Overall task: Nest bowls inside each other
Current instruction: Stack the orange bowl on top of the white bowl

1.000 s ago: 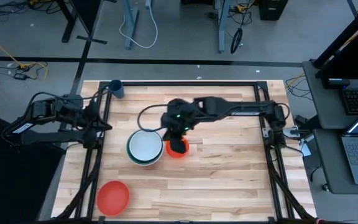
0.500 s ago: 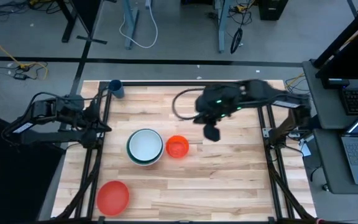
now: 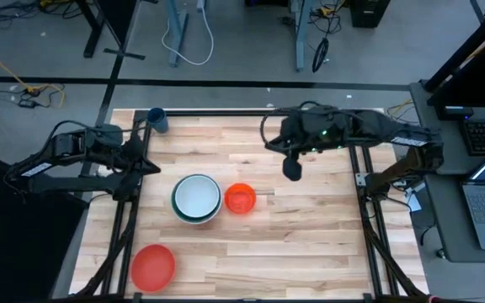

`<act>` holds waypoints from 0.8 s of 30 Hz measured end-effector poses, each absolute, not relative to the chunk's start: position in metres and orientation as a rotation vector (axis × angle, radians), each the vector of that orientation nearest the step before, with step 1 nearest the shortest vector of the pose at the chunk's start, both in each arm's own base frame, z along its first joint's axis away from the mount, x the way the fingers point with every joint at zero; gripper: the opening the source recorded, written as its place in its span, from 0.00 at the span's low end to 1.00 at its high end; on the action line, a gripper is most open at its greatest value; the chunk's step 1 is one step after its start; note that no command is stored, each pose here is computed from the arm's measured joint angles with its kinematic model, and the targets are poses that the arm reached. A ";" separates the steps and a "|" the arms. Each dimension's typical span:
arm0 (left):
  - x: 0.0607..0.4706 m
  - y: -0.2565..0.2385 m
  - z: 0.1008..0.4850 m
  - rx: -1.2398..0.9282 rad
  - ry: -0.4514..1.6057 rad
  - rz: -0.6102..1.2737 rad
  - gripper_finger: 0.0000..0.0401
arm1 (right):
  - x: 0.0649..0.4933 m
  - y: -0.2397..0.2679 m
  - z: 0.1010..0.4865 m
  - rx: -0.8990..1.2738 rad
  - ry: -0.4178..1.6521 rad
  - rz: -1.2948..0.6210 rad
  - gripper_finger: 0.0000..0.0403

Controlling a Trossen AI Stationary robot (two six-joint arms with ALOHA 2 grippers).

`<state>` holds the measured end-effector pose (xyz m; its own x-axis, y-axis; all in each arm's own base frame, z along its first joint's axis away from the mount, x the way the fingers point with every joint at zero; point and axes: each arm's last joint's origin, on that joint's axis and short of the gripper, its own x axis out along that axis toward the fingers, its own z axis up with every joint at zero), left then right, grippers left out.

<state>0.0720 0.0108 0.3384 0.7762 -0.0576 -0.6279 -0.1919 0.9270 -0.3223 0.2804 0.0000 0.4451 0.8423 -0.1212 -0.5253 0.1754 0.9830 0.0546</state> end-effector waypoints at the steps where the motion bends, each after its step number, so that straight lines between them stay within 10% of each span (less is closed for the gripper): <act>1: 0.072 0.011 0.338 -0.385 0.683 0.077 0.00 | 0.282 0.000 0.435 0.112 0.554 -0.160 0.00; 24: 0.078 -0.001 0.330 -0.395 0.848 -0.212 0.00 | 0.209 0.010 0.263 0.270 0.451 -0.062 0.00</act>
